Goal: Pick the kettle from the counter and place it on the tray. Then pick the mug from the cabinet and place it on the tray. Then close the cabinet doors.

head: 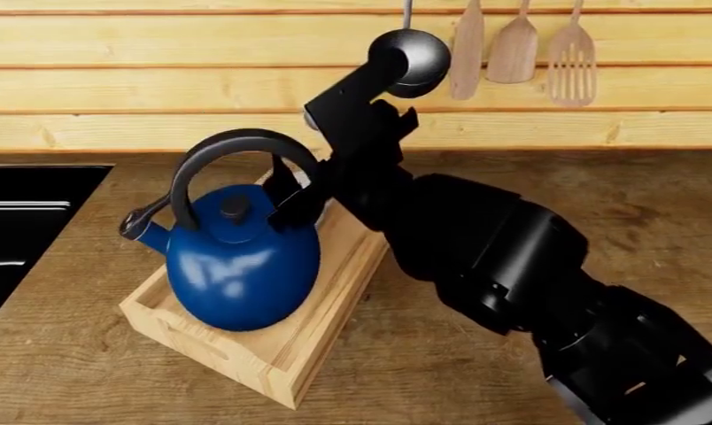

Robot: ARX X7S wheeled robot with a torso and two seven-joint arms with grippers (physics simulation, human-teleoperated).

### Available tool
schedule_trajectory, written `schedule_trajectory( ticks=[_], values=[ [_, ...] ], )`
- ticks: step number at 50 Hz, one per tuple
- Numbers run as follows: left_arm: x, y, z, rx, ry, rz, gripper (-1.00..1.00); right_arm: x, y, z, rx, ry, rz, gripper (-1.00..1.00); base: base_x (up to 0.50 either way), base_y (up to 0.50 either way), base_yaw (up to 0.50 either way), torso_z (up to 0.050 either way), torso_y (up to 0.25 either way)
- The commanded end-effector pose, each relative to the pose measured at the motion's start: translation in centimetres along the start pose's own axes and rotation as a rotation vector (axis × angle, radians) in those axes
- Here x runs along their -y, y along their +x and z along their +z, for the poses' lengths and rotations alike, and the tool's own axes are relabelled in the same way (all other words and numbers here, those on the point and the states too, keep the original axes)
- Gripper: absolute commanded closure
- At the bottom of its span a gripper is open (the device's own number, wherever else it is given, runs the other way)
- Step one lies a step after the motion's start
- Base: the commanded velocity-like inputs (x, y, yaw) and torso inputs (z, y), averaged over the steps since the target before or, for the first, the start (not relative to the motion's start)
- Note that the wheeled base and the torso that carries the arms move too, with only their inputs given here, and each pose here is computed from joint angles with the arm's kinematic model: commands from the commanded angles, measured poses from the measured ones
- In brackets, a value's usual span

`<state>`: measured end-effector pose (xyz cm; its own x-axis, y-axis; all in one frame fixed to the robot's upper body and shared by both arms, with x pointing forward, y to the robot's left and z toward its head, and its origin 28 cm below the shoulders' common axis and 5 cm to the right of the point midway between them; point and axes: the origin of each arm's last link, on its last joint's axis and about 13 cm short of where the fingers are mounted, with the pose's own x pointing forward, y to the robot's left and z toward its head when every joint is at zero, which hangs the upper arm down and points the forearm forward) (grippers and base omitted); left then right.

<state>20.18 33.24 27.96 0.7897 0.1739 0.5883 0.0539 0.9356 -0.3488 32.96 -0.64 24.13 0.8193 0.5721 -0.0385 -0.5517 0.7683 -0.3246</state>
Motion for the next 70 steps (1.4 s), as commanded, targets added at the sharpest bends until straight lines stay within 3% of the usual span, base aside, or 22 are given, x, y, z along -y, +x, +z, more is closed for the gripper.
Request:
schedule_trajectory(
  ticks=[1, 22, 43, 48, 53, 57, 61, 70],
  values=[
    [-0.8, -3.5, -4.7, -0.321, 0.04, 0.02, -1.0, 0.1, -1.0, 0.2, -0.011, -0.031, 0.016, -1.0, 0.0, 0.0, 0.0, 0.0, 0.0],
    [-0.9, -3.7, -4.8, -0.319, 0.037, 0.022, -1.0, 0.3, -2.4, 0.7, -0.002, -0.041, 0.005, -1.0, 0.0, 0.0, 0.0, 0.0, 0.0],
    [-0.3, -3.4, -4.1, -0.314, 0.035, 0.005, -1.0, -1.5, -11.3, 2.5, 0.068, -0.108, 0.032, -1.0, 0.0, 0.0, 0.0, 0.0, 0.0],
    [0.4, -3.2, -3.1, -0.291, 0.042, -0.014, -1.0, -0.6, -14.3, 4.2, 0.18, -0.081, -0.07, -1.0, 0.0, 0.0, 0.0, 0.0, 0.0],
    [1.9, -3.1, -1.2, -0.241, 0.052, -0.066, -1.0, 0.5, -17.5, 6.4, 0.359, -0.051, -0.285, -1.0, 0.0, 0.0, 0.0, 0.0, 0.0],
    [3.3, -3.2, -0.1, -0.202, 0.057, -0.112, -1.0, 0.2, -19.9, 7.2, 0.48, -0.098, -0.451, -1.0, 0.0, 0.0, 0.0, 0.0, 0.0],
    [4.8, -3.3, 1.0, -0.159, 0.085, -0.166, -1.0, 0.1, -21.6, 7.8, 0.548, -0.063, -0.564, -1.0, 0.0, 0.0, 0.0, 0.0, 0.0],
    [6.9, -3.8, 3.0, 0.022, 0.217, -0.217, -1.0, -0.1, -24.0, 8.5, 0.62, -0.004, -0.634, -1.0, 0.0, 0.0, 0.0, 0.0, 0.0]
  ],
)
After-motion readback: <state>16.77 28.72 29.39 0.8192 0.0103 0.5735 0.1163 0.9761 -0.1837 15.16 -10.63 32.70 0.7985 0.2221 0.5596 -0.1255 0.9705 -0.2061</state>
